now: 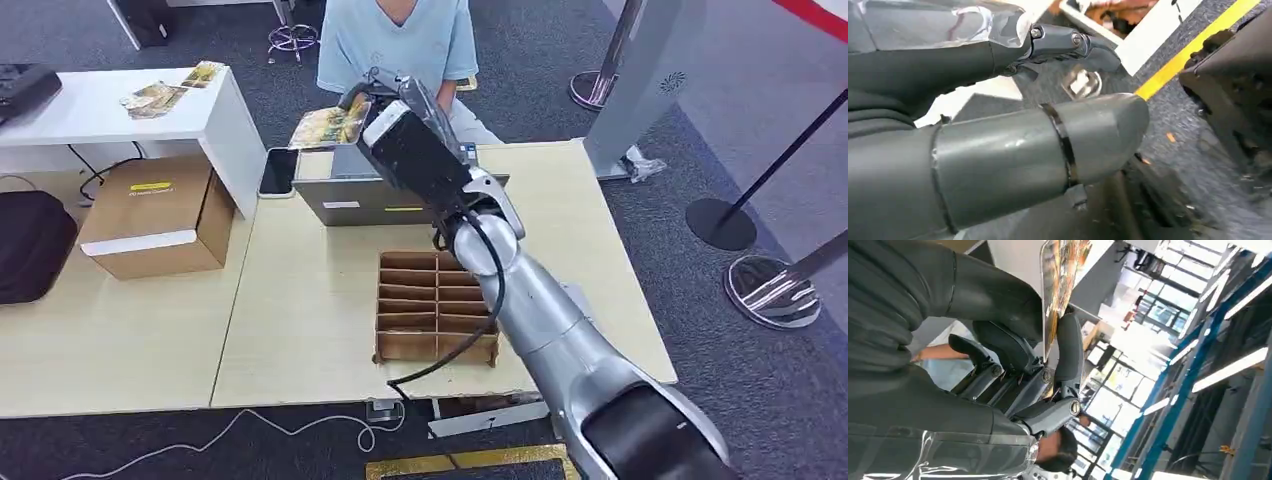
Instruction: Pass the card to the sensor for recognition and then transmit it.
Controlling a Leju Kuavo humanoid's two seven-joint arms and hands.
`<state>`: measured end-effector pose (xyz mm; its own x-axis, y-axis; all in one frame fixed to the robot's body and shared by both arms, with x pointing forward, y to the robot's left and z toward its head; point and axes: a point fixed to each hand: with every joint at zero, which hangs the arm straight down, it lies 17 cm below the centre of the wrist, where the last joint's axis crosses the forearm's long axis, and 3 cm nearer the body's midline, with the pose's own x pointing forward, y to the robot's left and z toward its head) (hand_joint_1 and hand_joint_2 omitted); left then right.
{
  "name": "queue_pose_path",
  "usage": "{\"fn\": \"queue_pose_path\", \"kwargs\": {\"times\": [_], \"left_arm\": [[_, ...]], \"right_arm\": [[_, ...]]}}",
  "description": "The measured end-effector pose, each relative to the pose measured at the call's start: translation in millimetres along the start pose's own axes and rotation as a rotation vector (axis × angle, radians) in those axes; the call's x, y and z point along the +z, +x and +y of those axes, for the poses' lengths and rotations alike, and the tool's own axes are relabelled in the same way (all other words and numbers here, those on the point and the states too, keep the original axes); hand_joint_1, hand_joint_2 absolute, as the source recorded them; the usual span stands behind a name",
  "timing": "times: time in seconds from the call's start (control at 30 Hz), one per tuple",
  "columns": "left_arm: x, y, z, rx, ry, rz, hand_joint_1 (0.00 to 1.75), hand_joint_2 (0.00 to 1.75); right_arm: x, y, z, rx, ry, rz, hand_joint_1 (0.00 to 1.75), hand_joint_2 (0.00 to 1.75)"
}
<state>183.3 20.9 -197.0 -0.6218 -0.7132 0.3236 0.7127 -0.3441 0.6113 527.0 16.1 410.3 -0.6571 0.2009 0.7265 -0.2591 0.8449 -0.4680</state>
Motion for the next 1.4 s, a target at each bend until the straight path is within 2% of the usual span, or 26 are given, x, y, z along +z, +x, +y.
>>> {"fn": "queue_pose_path", "kwargs": {"times": [0.27,0.5,0.73,1.4], "left_arm": [[2.6,-2.8,-9.6,0.246,0.027,0.056,0.0,0.0],[4.3,-6.9,-15.7,0.356,0.036,0.098,0.0,0.0],[5.6,-10.2,-20.3,0.42,0.038,0.127,0.0,0.0],[8.7,-15.2,-30.8,0.56,0.044,0.181,0.0,0.0]], "right_arm": [[-28.8,-37.5,-30.9,0.101,-0.013,0.141,1.75,1.75],[-40.0,-70.7,-59.4,0.194,-0.052,0.284,1.75,1.75],[-40.3,-94.8,-79.5,0.3,-0.09,0.408,1.75,1.75],[-19.8,-135.1,-98.7,0.394,-0.115,0.566,1.75,1.75]]}}
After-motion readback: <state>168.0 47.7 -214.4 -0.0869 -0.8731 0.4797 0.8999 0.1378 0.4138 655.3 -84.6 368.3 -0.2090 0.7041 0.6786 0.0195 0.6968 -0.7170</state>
